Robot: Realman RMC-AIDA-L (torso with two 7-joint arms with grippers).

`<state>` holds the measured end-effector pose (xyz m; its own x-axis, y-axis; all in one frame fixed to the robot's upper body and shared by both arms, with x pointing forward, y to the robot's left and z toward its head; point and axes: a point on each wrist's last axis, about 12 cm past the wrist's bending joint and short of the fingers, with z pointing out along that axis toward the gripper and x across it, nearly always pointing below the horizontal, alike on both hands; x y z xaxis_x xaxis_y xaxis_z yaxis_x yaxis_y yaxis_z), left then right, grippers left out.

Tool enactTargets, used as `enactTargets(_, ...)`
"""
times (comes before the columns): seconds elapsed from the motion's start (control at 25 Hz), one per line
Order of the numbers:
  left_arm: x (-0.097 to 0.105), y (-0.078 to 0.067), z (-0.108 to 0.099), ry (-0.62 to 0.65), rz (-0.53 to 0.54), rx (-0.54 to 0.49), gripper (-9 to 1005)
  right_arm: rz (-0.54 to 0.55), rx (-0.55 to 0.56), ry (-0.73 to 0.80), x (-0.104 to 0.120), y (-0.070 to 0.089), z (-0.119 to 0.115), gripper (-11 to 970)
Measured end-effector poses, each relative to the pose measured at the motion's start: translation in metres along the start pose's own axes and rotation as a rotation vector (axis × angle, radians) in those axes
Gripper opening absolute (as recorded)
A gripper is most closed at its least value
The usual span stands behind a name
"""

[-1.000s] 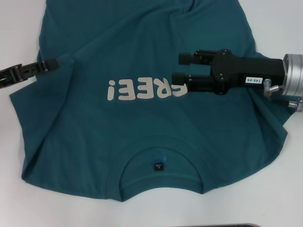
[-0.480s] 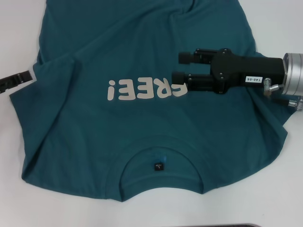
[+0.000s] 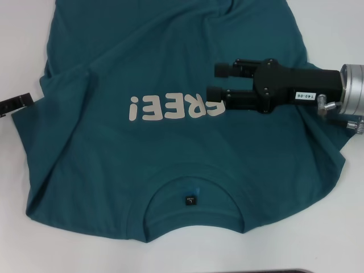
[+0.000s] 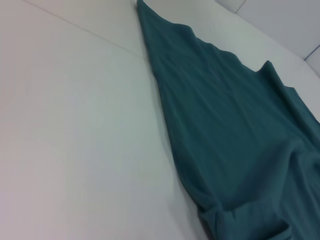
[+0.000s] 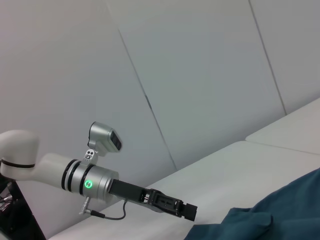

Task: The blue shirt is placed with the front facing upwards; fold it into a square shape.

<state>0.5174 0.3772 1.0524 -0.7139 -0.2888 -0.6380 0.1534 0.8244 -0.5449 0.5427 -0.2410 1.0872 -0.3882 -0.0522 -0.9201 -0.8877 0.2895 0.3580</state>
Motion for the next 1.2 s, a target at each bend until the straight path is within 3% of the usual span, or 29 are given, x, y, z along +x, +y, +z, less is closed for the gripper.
enactTargets(0.52,0.002,0.004,0.003,-0.004,0.009,-0.032,705,-0.001,0.001,-0.006,-0.001,0.000,-0.001,760)
enactTargets(1.2,0.004,-0.006,0.008,0.061,0.058,0.028,706,-0.002,0.002,-0.006,-0.001,0.000,-0.001,760)
